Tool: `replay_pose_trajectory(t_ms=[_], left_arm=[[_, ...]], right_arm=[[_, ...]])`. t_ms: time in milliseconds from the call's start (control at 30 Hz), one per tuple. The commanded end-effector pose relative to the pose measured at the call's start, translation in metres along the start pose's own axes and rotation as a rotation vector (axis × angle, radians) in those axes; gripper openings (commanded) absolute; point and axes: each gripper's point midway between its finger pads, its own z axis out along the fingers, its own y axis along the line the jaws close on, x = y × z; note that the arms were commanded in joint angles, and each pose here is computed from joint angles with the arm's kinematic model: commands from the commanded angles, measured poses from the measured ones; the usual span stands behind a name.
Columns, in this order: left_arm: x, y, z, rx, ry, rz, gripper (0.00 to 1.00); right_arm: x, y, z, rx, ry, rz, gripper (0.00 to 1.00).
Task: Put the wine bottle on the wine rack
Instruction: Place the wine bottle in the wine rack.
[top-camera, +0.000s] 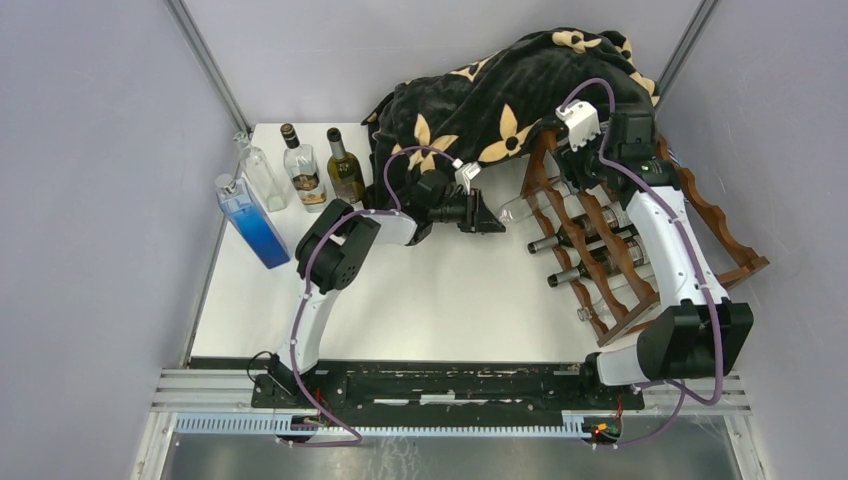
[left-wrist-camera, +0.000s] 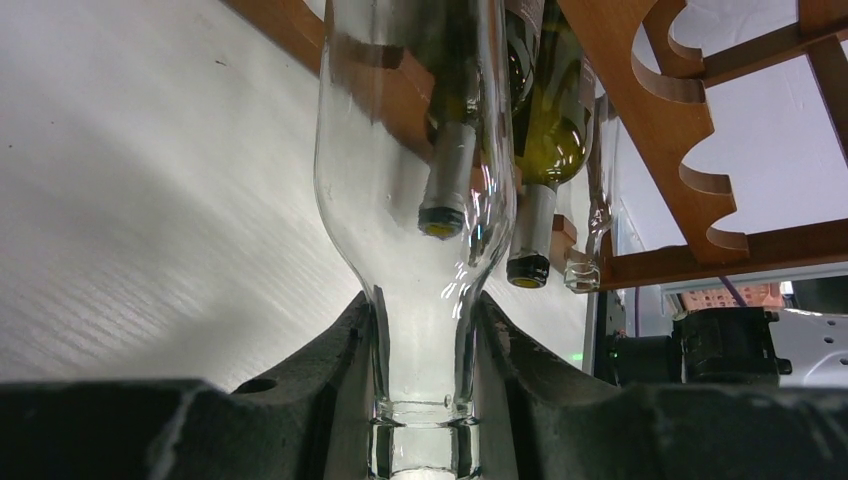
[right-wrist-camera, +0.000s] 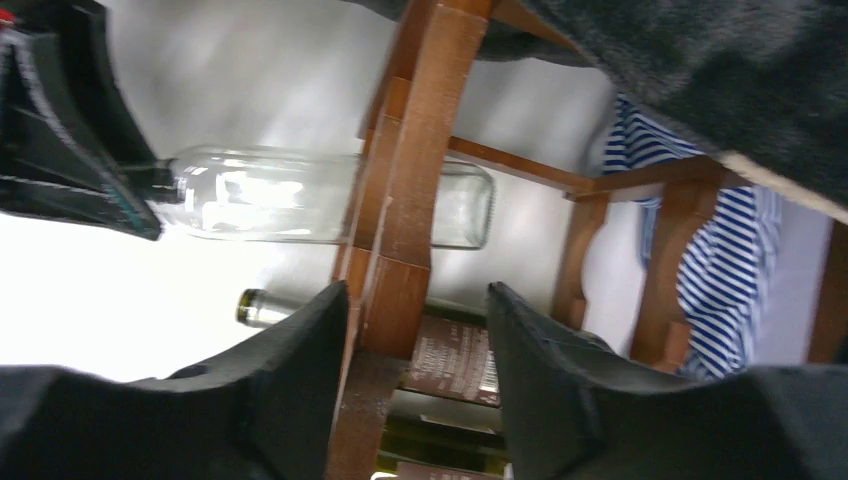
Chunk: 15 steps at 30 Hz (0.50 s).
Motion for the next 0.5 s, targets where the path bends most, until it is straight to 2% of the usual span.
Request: replay_pose_trajectory(t_ms=[0, 133, 267, 467], left_arm=[[-0.035, -0.037, 0.009, 0.125, -0.079, 0.11, 0.02], [-0.034, -0.036, 0.01, 0.118, -0.083, 0.112, 0.02], [-0.032, -0.04, 0.01, 0.117, -0.09, 0.12, 0.02], [-0.033, -0.052, 0.005, 0.123, -0.129, 0.12, 0.02]], right_arm=[[-0.027, 0.018, -0.006, -0.15, -0.094, 0.023, 0.53], [-0.025, 0.034, -0.004, -0.24, -0.096, 0.043, 0.31], [-0.024, 0.046, -0.005, -0.299, -0.093, 0.07, 0.16], [-0.031, 0.059, -0.011, -0.362, -0.12, 0.106, 0.1]])
